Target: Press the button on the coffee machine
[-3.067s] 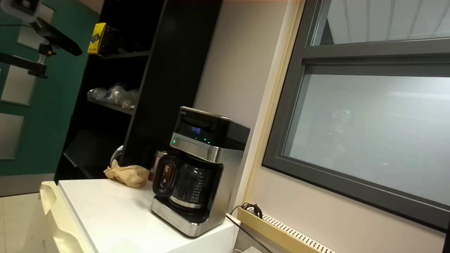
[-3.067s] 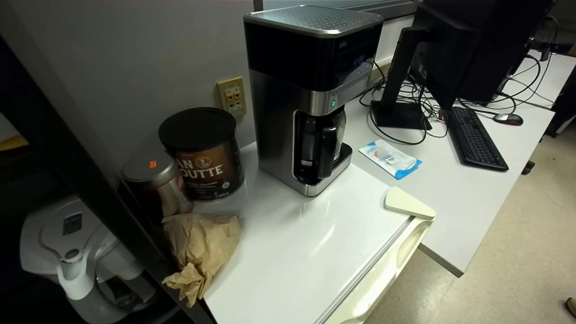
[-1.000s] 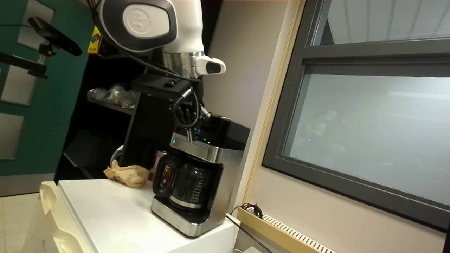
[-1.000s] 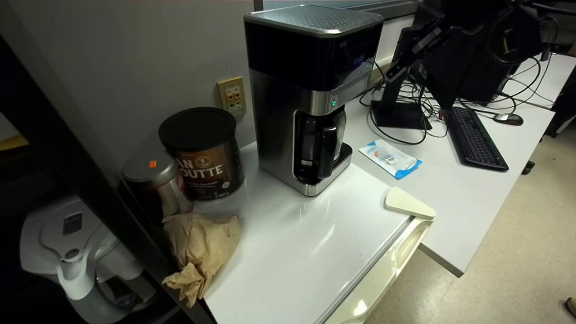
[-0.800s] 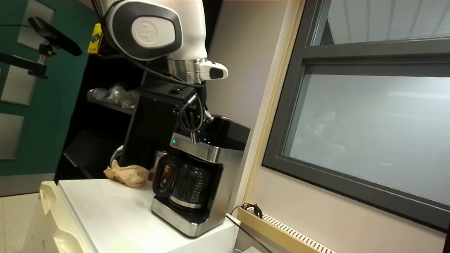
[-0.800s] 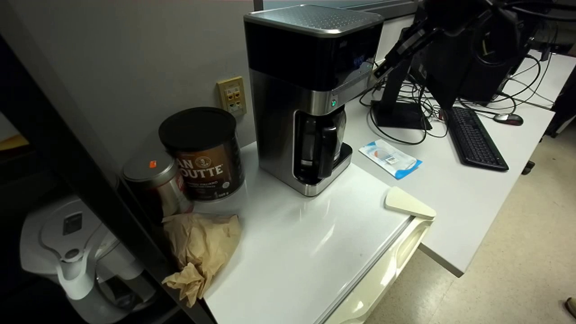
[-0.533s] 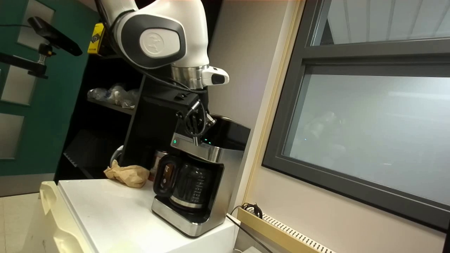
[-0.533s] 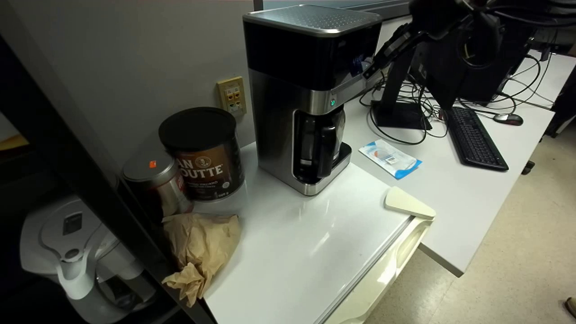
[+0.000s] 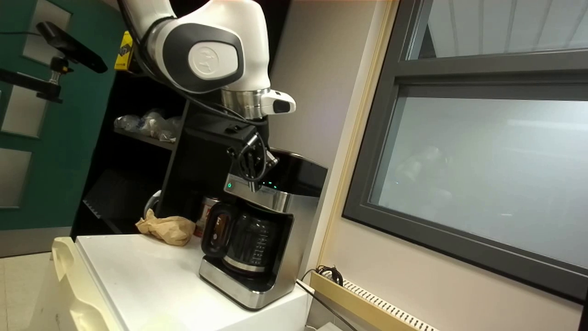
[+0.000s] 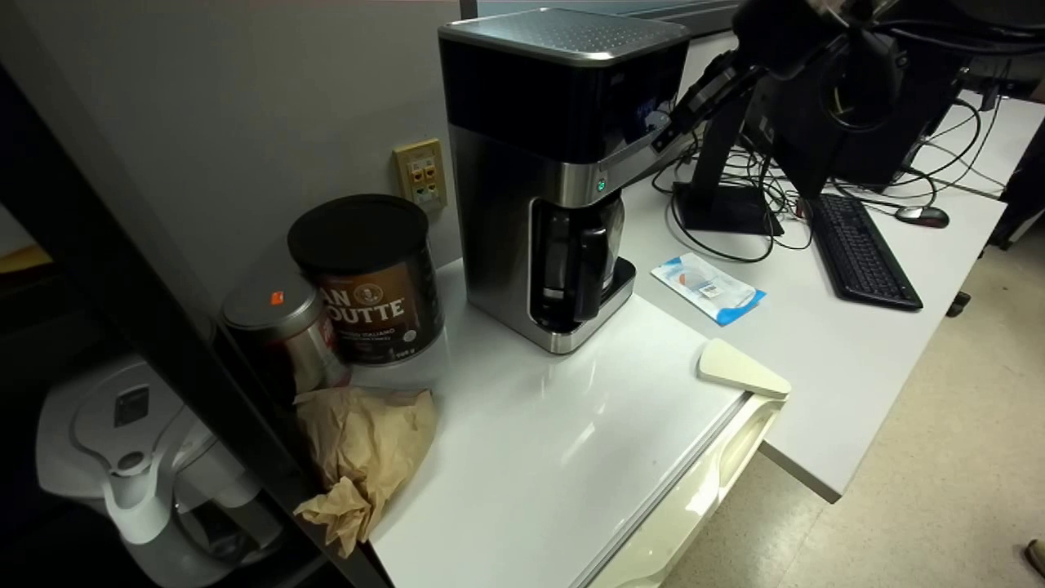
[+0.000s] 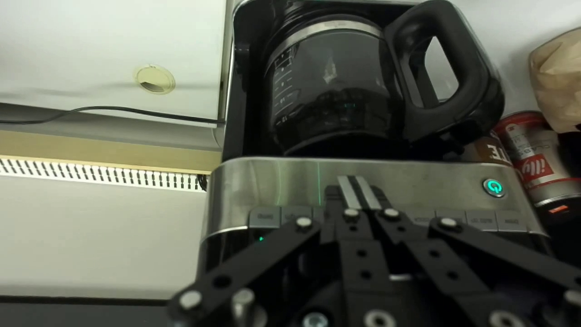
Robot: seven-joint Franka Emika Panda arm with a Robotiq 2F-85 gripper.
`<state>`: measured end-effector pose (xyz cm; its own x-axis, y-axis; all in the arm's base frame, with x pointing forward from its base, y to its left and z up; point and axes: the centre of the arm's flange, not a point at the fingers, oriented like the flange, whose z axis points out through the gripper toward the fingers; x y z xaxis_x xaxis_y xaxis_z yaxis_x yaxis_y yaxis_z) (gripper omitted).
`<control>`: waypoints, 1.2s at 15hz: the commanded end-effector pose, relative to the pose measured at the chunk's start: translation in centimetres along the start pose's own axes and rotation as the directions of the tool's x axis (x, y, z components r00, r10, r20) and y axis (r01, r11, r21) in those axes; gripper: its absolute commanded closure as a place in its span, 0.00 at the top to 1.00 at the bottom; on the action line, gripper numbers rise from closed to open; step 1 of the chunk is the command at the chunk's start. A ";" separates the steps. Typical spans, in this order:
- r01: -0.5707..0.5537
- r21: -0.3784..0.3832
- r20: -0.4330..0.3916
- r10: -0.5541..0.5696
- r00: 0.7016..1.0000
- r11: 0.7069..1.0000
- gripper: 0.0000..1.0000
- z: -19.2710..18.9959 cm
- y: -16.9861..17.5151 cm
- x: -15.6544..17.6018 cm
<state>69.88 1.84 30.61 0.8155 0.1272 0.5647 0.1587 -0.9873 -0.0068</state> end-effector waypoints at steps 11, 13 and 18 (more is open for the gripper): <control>0.132 0.032 0.128 -0.135 0.982 0.991 0.00 -5.6 -2.1 -10.2; 0.165 0.033 0.114 -0.167 0.979 0.986 0.00 -6.6 -2.3 -11.4; 0.210 0.004 -0.072 -0.209 0.975 0.978 0.00 -8.5 -2.5 -12.5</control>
<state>57.15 2.68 29.84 0.7940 0.3036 0.5267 0.3062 -0.9482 0.0851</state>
